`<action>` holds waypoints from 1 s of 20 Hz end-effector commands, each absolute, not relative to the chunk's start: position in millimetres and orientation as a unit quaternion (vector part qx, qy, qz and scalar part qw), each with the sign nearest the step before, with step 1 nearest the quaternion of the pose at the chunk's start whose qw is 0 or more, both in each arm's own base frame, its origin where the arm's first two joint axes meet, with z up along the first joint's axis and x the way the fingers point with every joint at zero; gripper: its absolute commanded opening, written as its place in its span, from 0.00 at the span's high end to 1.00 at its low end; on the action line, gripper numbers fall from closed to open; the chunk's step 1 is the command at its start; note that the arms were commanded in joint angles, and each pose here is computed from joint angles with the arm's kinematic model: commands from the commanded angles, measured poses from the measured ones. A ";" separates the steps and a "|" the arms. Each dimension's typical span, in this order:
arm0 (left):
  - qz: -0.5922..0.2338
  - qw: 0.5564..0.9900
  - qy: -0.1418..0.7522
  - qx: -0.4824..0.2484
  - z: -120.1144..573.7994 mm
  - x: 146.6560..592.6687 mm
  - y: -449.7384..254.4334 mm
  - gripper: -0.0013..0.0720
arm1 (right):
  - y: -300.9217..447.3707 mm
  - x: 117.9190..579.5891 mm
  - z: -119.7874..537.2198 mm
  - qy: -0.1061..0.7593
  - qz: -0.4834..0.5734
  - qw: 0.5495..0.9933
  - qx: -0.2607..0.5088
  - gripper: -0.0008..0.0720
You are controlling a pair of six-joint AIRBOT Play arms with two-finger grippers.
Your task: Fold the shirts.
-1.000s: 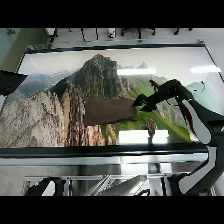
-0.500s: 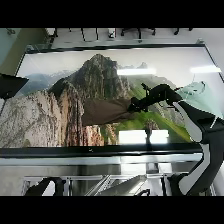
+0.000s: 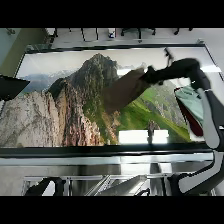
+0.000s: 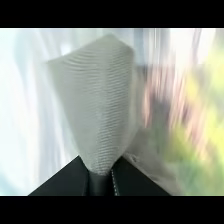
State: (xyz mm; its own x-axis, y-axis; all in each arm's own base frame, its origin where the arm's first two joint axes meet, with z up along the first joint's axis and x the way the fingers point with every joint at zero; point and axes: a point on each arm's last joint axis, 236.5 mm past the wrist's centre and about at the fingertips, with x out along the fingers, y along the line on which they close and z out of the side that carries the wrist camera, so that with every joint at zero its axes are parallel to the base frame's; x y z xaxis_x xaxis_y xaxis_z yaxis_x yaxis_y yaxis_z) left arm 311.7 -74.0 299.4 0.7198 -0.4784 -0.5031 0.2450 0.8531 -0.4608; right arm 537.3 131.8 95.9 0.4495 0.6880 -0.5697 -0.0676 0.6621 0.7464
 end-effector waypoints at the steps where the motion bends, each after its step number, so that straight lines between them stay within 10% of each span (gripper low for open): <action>1: -0.199 0.909 0.317 -0.184 299.3 311.5 -73.7 0.96 | 34.8 564.1 201.7 0.348 0.197 0.848 0.347 0.96; 8: -0.198 0.909 0.317 -0.184 299.4 311.8 -73.6 0.96 | -166.3 526.2 212.0 0.296 0.050 0.866 0.400 0.96; 20: -0.267 0.891 0.330 -0.159 299.3 297.0 -119.9 0.96 | -202.4 325.9 138.3 0.511 -0.231 0.686 0.465 0.96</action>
State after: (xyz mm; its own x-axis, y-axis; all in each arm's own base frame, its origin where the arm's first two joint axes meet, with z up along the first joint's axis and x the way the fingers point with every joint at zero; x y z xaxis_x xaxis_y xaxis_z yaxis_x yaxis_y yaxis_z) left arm 304.1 -100.8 299.5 0.6756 -0.5392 -0.5029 0.3175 0.8283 -0.4616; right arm 384.3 -206.3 157.7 0.5281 0.2096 -0.8229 0.6439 0.5330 0.5490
